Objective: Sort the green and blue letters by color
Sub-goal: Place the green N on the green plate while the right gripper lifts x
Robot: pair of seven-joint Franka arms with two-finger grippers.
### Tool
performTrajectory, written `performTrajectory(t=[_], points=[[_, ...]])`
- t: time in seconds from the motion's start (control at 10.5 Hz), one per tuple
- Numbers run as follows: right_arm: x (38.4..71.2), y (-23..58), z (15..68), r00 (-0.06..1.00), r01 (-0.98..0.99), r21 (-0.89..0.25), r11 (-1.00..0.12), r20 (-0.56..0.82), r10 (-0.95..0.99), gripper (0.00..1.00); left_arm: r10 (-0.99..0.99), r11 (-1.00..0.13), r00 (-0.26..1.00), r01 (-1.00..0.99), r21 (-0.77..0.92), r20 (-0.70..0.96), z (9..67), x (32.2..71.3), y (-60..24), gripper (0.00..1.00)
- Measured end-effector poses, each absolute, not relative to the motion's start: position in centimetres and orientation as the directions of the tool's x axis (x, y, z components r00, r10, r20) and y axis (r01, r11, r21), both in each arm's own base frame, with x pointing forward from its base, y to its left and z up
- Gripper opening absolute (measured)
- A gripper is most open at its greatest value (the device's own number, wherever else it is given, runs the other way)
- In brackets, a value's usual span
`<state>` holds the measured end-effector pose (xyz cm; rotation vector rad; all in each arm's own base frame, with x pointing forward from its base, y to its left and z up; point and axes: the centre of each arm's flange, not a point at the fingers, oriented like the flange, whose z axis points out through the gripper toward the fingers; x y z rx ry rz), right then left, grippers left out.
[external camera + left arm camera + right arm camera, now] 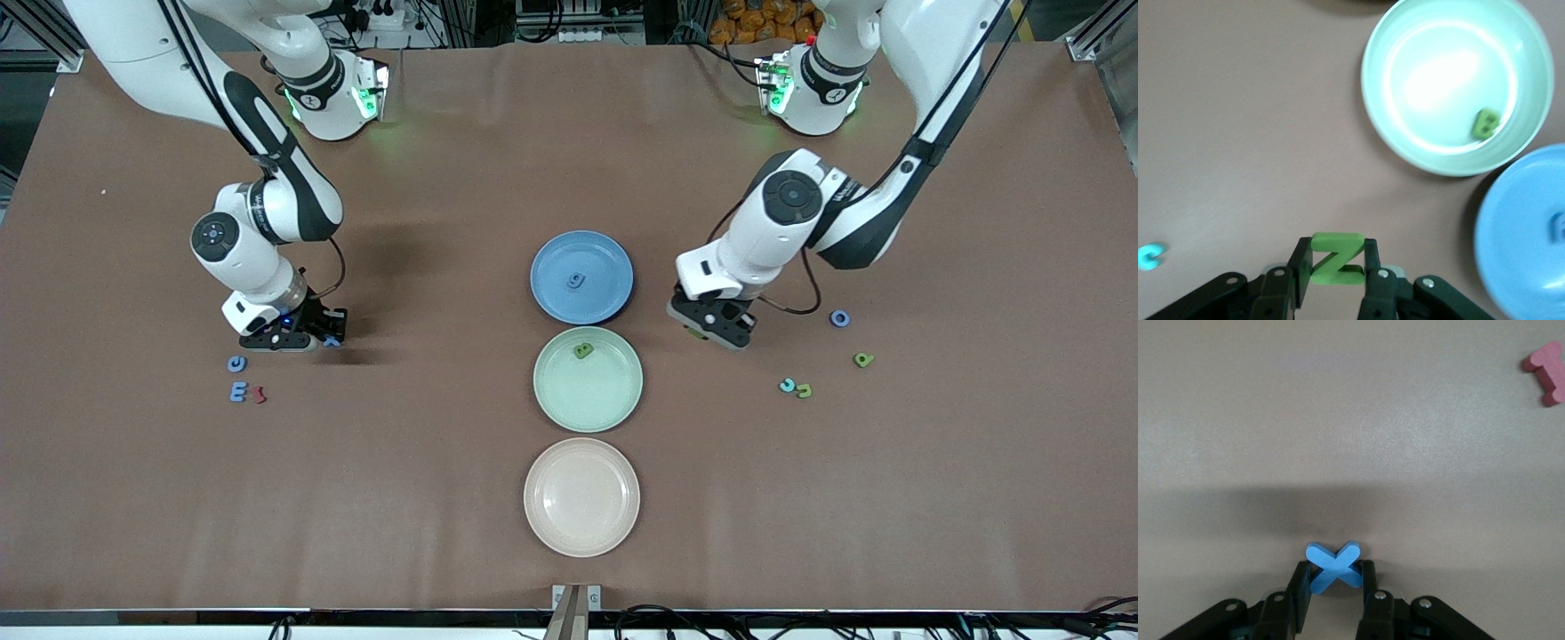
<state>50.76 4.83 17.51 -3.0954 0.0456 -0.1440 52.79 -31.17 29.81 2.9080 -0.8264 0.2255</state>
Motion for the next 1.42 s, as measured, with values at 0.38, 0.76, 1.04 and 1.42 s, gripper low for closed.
performTrajectory(t=[0.38, 0.76, 1.04, 1.42], points=[[51.8, 7.4, 19.2, 0.994, -0.079, -0.052, -0.995, 0.072, -0.083, 0.35, -0.415, -0.882, 0.894, -0.44, 0.166, 0.165, 27.2, 54.4, -38.6, 0.36], [50.6, 17.6, 21.3, 0.987, -0.143, -0.074, -0.987, 0.062, -0.147, 0.35, -0.382, -0.906, 0.909, -0.404, 0.127, 0.168, 24.8, 53.8, -44.4, 0.36], [48.8, 26.2, 23.2, 0.983, -0.167, -0.094, -0.981, 0.055, -0.172, 0.35, -0.374, -0.911, 0.912, -0.395, 0.116, 0.167, 24.4, 54.3, -44.3, 0.41], [44.5, 36.6, 25.6, 0.985, -0.164, -0.114, -0.98, 0.041, -0.17, 0.35, -0.348, -0.925, 0.924, -0.367, 0.103, 0.161, 25.0, 55.9, -42.7, 0.87]])
